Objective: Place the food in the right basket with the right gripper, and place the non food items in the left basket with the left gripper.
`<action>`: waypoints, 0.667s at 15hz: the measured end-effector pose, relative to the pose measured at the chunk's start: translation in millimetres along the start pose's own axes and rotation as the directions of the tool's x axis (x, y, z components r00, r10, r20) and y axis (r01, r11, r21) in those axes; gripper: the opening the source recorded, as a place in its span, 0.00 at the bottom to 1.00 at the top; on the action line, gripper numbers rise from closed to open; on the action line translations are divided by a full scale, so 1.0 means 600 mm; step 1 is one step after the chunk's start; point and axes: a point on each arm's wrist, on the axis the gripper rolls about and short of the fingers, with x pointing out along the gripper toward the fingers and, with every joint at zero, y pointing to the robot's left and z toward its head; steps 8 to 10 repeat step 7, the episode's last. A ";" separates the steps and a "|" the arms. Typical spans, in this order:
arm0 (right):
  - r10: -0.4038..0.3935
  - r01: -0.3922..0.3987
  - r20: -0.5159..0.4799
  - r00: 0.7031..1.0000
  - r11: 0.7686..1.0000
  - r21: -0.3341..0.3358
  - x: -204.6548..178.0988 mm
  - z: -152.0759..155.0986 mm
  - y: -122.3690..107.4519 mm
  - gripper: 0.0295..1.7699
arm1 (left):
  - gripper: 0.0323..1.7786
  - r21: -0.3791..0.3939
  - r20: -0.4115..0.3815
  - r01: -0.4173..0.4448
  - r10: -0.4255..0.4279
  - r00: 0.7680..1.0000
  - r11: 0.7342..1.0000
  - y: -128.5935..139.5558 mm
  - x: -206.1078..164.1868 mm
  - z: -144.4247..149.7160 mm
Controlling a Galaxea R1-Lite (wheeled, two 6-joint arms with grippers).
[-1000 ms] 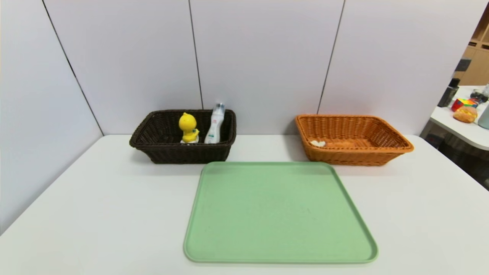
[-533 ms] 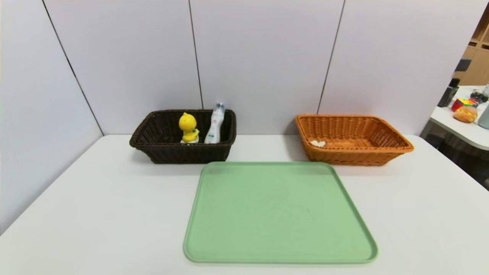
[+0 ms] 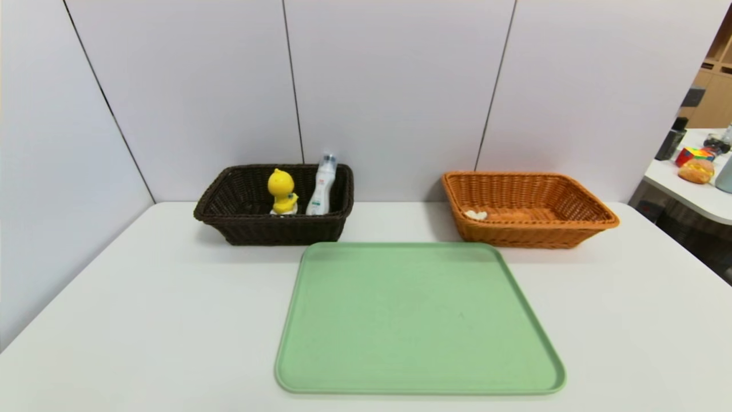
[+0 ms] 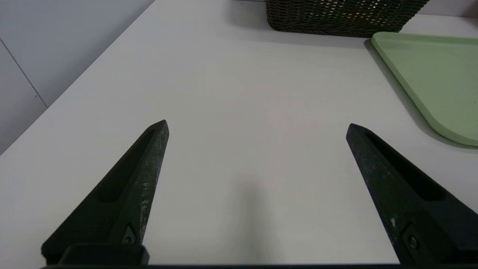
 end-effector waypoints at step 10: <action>0.001 -0.001 0.004 1.000 1.000 -0.003 0.000 0.000 0.000 0.96 | 0.95 0.007 0.001 0.001 -0.001 1.000 1.000 0.000 0.000 0.000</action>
